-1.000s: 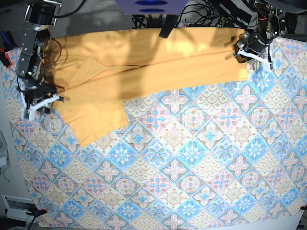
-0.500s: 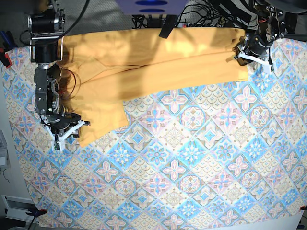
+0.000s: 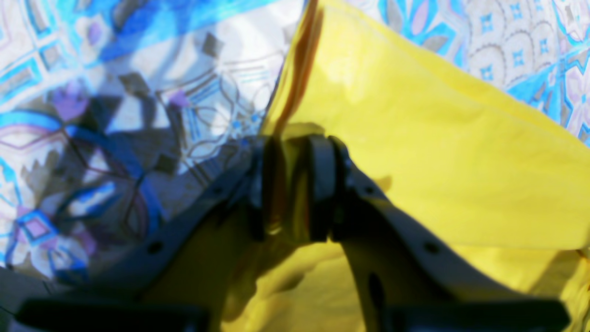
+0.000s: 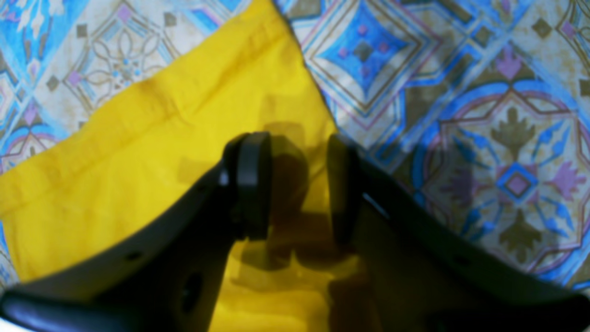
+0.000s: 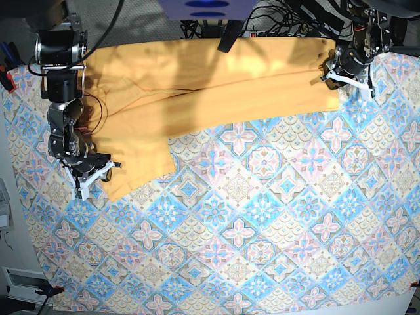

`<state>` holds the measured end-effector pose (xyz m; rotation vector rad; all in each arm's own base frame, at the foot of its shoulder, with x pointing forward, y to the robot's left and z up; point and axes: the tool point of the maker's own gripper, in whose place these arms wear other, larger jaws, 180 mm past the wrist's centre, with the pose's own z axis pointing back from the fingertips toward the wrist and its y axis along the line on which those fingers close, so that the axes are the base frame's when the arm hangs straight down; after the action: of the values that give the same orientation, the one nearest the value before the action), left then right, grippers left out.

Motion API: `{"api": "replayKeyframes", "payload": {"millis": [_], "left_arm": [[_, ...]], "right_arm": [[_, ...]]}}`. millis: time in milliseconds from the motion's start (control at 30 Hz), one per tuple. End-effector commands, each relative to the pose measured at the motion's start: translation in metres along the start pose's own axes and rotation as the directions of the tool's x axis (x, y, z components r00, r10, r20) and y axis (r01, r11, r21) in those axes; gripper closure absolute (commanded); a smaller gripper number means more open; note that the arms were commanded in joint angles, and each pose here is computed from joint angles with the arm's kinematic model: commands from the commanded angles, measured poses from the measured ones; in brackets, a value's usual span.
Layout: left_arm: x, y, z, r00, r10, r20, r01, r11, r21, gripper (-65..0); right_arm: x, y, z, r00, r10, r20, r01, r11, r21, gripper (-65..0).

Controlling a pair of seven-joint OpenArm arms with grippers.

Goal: Fold the T-shirt properly
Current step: 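Move the right gripper to the hanging hem corner and pinch it, then lift the hem corner with the right gripper and fold it onto the shirt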

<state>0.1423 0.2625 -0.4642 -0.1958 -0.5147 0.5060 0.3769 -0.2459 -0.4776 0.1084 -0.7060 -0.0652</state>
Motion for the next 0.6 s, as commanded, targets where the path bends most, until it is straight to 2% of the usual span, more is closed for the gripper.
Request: {"api": "replayKeyframes", "payload": {"millis": [0,100,233,400,567], "left_arm": [[0.007,0.002,0.003,1.0,-0.012,0.016,0.012,1.0,0.002,-13.7],[0.007,0.002,0.003,1.0,-0.011,0.016,0.011,1.0,0.001,-13.7],[0.007,0.002,0.003,1.0,-0.011,0.016,0.011,1.0,0.001,-13.7],[0.008,0.002,0.003,1.0,-0.011,0.017,0.011,1.0,0.002,-14.1],[0.009,0.003,0.003,1.0,-0.012,0.02,0.012,1.0,0.003,-14.1]], "right_arm": [[0.008,-0.006,0.002,1.0,0.007,0.007,-0.007,1.0,-0.008,-20.3],[0.008,-0.003,0.002,1.0,0.015,0.007,-0.015,1.0,-0.003,-16.7],[0.009,-0.002,0.002,1.0,0.013,0.007,-0.013,1.0,0.0,-0.9],[0.02,0.002,0.009,0.998,0.028,0.051,-0.028,1.0,0.008,-0.3],[0.04,0.006,0.033,0.986,0.11,0.128,-0.112,0.994,0.009,-0.2]]}}
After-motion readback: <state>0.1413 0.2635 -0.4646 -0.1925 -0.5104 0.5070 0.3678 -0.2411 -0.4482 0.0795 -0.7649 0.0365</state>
